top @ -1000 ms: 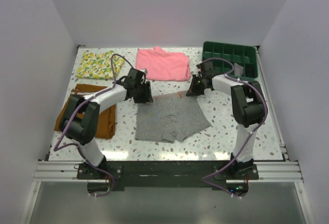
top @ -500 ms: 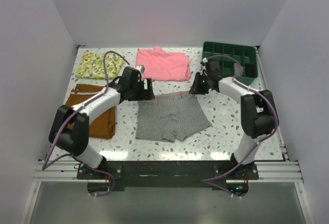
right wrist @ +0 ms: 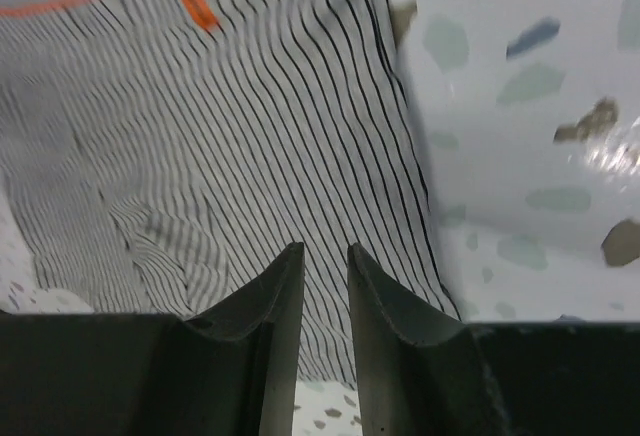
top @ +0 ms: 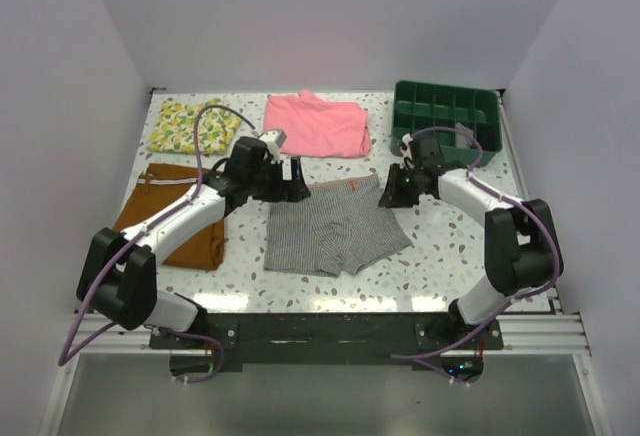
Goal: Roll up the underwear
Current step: Flatten out the underwear at the center of the board.
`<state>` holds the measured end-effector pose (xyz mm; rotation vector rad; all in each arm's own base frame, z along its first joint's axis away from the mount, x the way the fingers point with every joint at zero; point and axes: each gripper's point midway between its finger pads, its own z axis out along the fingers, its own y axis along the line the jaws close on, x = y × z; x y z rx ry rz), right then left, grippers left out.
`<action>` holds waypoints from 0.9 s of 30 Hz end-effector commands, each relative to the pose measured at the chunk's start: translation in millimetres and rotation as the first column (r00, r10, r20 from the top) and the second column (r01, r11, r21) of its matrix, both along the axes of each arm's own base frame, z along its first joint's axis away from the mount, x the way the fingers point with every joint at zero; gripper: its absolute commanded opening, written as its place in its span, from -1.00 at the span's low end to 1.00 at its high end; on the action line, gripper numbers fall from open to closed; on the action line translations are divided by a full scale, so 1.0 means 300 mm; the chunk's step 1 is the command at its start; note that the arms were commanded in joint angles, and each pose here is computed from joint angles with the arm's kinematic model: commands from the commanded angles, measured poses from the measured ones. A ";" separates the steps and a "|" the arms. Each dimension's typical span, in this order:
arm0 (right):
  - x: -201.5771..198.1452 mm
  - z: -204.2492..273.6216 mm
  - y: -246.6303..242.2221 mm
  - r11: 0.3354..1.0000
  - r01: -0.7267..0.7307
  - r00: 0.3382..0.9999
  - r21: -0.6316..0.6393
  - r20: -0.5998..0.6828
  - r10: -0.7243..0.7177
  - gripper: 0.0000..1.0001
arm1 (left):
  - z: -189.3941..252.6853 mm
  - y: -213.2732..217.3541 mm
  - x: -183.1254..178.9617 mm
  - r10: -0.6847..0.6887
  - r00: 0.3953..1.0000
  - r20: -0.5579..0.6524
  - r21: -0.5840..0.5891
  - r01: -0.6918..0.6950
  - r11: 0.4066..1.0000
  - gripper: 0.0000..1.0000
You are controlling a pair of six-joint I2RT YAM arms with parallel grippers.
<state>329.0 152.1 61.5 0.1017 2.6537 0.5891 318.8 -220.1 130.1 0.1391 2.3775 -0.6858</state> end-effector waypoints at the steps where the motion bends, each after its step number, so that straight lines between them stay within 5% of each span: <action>1: -0.035 0.021 0.044 0.995 -0.027 1.000 0.096 0.014 0.026 -0.46 | -0.096 0.036 -0.030 0.073 0.996 -0.051 0.018 -0.072 0.997 0.95; 14: -0.047 -0.144 0.022 0.999 -0.035 0.993 0.030 -0.116 0.039 -0.65 | -0.274 0.062 0.011 0.202 0.969 -0.142 0.079 -0.192 0.978 0.87; 27: -0.165 -0.167 -0.050 0.996 0.081 0.988 -0.025 -0.130 -0.084 -0.69 | -0.360 0.041 0.091 0.197 0.964 -0.176 0.155 -0.171 0.973 0.81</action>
